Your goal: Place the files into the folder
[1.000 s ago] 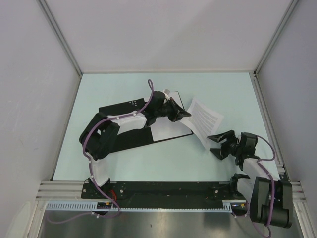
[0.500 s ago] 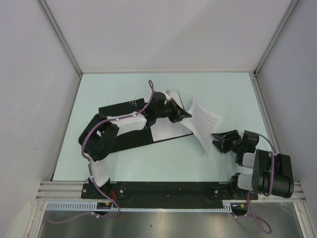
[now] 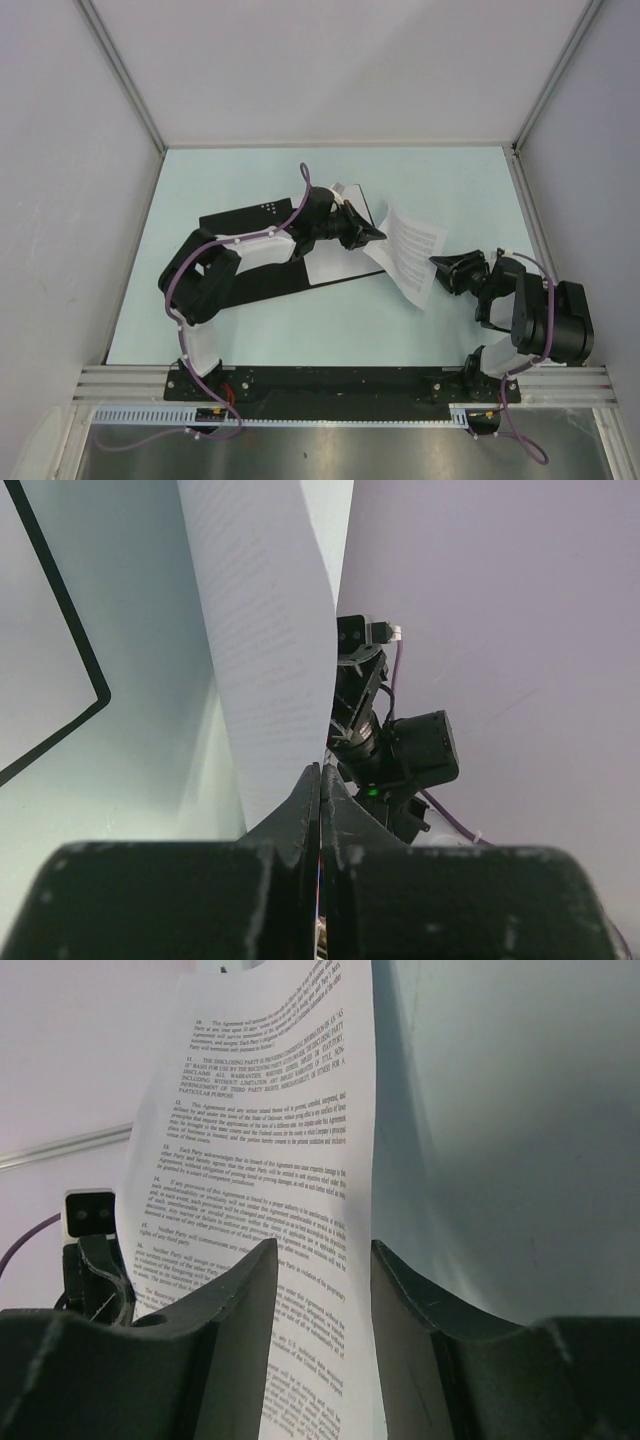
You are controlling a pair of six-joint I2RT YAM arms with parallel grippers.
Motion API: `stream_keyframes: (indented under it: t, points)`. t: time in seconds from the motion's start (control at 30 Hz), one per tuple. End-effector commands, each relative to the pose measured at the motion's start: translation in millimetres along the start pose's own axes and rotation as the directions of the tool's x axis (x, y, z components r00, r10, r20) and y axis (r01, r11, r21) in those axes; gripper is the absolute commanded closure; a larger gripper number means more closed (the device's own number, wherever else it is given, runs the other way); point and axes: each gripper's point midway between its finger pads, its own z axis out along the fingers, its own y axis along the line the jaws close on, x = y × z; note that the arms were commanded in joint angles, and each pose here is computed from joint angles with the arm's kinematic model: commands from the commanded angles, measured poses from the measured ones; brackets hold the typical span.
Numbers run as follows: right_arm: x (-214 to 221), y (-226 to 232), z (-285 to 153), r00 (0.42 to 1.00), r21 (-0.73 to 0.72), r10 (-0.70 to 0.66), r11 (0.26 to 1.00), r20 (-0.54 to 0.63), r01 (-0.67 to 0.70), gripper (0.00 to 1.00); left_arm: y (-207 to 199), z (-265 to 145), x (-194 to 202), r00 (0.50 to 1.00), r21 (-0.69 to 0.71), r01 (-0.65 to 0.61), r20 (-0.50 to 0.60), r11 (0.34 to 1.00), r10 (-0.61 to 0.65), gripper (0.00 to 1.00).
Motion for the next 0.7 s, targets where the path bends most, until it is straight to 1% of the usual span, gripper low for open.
stream_keyframes:
  t: [0.0,0.13,0.23,0.27,0.33,0.37,0.43,0.47,0.5,0.53,0.57,0.6,0.63,0.67]
  points:
    - [-5,2,4,0.998,-0.022,-0.055,0.998,0.010,0.055,0.53,-30,-9,6,0.999,0.076,-0.045,-0.019,0.996,0.046,1.00]
    - [-7,-7,7,0.997,0.003,-0.076,0.997,0.014,0.076,0.53,-30,-9,6,0.999,0.079,-0.048,-0.021,0.996,0.050,1.00]
    - [-12,-8,11,0.994,0.001,-0.103,0.995,0.022,0.103,0.60,-29,-9,10,0.998,0.079,-0.051,-0.030,0.996,0.054,1.00]
    - [-15,-6,13,0.993,-0.005,-0.113,0.994,0.029,0.113,0.68,-27,-9,10,0.998,0.077,-0.053,-0.031,0.996,0.055,1.00]
    - [-20,-2,16,0.990,-0.022,-0.135,0.991,0.036,0.136,0.78,-26,-9,14,0.995,0.078,-0.090,-0.030,0.993,0.092,1.00]
    - [-23,6,18,0.987,-0.050,-0.155,0.986,0.038,0.157,0.89,-21,-9,17,0.995,0.066,-0.097,-0.031,0.993,0.099,0.97]
    - [-31,24,19,0.978,-0.091,-0.202,0.974,0.057,0.206,0.95,-17,-11,21,0.989,0.056,-0.140,-0.029,0.989,0.142,0.89]
    - [-33,28,19,0.974,-0.093,-0.219,0.970,0.060,0.224,1.00,-10,-13,22,0.988,0.039,-0.154,-0.027,0.987,0.155,0.80]
    - [-43,47,22,0.961,-0.117,-0.265,0.955,0.081,0.273,1.00,-11,-17,22,0.984,0.035,-0.178,-0.015,0.983,0.179,0.75]
    - [-41,49,22,0.946,-0.091,-0.318,0.942,0.063,0.323,1.00,-2,-20,22,0.974,0.004,-0.225,-0.012,0.974,0.225,0.71]
    - [-43,57,22,0.933,-0.092,-0.354,0.929,0.063,0.358,1.00,4,-24,21,0.967,-0.022,-0.256,-0.005,0.967,0.256,0.61]
    - [-45,68,23,0.914,-0.102,-0.399,0.909,0.067,0.405,1.00,3,-30,13,0.954,-0.055,-0.294,0.042,0.954,0.297,0.56]
    - [-45,92,21,0.875,-0.129,-0.479,0.865,0.075,0.485,1.00,15,-36,13,0.932,-0.111,-0.357,0.030,0.927,0.362,0.50]
    - [-46,104,20,0.849,-0.137,-0.522,0.838,0.081,0.528,1.00,21,-41,10,0.918,-0.145,-0.387,0.035,0.911,0.396,0.39]
